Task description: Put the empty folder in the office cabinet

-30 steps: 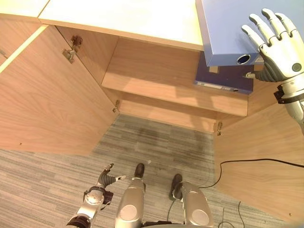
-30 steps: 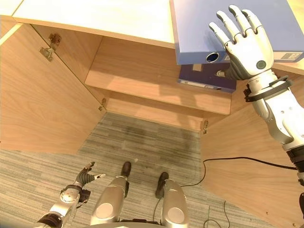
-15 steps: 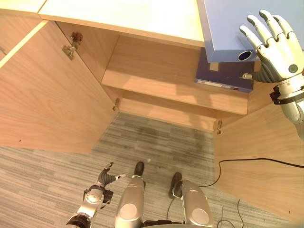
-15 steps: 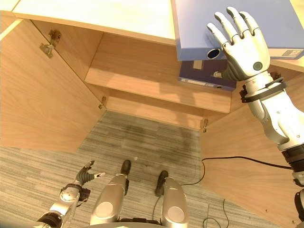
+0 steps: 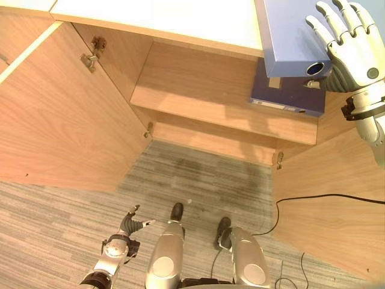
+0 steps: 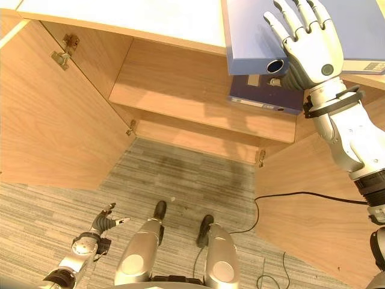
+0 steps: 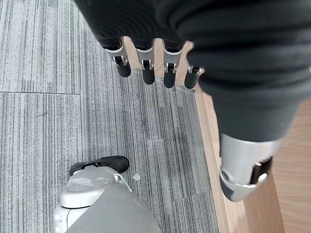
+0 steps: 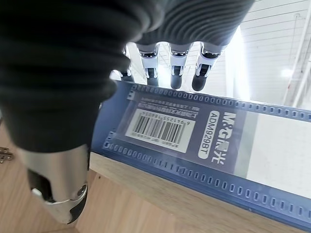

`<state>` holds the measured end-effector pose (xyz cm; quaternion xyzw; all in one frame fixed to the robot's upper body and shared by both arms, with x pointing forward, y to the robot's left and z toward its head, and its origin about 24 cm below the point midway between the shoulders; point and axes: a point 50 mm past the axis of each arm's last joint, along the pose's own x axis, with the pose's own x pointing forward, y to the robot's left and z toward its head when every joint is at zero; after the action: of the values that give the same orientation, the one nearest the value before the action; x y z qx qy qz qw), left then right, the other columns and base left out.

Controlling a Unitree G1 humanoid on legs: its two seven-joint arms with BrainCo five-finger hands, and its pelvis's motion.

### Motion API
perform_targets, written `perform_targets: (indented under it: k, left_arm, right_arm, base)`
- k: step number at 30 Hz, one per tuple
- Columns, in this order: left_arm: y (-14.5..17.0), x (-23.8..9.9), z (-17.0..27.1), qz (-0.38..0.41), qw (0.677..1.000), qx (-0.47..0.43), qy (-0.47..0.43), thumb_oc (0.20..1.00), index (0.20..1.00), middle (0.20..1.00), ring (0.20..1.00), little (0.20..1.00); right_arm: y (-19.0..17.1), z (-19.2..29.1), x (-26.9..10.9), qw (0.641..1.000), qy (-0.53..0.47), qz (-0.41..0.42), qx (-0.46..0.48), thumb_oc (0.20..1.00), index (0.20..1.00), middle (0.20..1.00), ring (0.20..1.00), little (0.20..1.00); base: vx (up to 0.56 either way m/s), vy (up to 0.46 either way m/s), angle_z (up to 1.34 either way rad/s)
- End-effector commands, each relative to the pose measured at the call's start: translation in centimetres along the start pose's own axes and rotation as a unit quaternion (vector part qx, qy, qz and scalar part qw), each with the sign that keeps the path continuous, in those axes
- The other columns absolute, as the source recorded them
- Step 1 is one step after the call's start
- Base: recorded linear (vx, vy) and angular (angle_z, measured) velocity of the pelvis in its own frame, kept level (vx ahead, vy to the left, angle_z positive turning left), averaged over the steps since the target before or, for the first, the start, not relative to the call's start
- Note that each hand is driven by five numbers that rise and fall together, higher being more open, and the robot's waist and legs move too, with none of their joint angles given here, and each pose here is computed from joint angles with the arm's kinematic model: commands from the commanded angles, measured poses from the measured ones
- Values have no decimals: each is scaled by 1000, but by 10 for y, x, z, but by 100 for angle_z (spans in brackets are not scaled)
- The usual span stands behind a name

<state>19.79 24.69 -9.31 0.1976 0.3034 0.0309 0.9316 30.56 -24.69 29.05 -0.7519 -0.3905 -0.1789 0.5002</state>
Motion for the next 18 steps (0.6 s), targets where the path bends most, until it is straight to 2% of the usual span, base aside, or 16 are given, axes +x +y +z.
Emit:
perform_targets:
  k: [1,18]
  left_arm:
    - [9,-7,-5,4,1000,9,-6,1000,1000,1000,1000,1000]
    - [10,-5,2,10,1000,-1,-22,1000,1000,1000,1000,1000]
  right_arm:
    - [-11,-13,15,998,39,-48,-2,1000,1000,1000,1000,1000]
    - [-1,-12,18,998,51,-31,5,1000,1000,1000,1000,1000]
  base:
    - [0,0,0]
    - [0,0,0]
